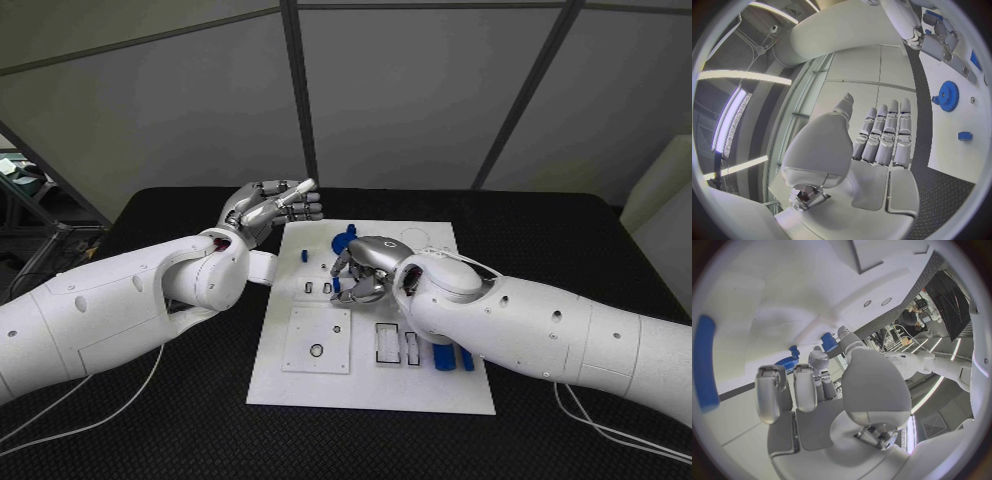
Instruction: Assemble the parts on the task board
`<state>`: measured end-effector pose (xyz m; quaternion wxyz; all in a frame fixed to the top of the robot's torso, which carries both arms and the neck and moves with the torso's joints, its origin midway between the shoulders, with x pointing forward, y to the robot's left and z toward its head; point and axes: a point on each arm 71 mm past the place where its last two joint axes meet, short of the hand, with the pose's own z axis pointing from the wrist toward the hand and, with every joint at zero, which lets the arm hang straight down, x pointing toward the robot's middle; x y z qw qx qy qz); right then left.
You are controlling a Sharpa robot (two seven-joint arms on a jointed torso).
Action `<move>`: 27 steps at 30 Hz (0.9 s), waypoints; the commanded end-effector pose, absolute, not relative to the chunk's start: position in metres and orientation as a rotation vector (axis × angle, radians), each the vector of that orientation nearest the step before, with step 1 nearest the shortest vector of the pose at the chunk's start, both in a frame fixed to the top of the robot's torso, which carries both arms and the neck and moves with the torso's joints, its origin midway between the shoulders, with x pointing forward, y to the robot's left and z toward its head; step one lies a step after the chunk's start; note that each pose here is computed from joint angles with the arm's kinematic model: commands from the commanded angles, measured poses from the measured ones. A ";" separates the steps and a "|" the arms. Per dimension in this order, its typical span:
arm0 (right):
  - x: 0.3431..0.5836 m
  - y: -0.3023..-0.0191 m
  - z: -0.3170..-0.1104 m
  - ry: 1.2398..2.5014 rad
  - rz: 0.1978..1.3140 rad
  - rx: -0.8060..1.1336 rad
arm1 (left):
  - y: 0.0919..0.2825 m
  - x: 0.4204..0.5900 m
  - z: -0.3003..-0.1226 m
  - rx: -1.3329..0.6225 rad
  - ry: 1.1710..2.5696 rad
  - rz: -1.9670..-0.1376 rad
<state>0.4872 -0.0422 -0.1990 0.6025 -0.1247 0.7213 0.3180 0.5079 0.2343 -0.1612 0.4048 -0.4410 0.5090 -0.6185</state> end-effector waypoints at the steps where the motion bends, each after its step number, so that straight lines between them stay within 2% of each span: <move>1: 0.485 -0.041 -0.190 1.577 0.792 -0.252 | 0.234 0.508 -0.160 -1.099 1.290 -1.570; 7: 0.477 -0.048 -0.182 1.497 0.868 -0.226 | 0.236 0.509 -0.161 -1.066 1.319 -1.545; 13: 0.465 -0.074 -0.169 1.505 1.049 -0.183 | 0.239 0.508 -0.165 -0.974 1.436 -1.461; 19: 0.470 -0.122 -0.147 1.587 1.159 -0.008 | 0.242 0.504 -0.177 -0.787 1.717 -1.277; 23: 0.476 -0.155 -0.134 1.584 1.143 0.096 | 0.244 0.501 -0.184 -0.652 1.886 -1.111; 27: 0.481 -0.175 -0.129 1.574 1.114 0.156 | 0.243 0.502 -0.188 -0.563 2.027 -0.946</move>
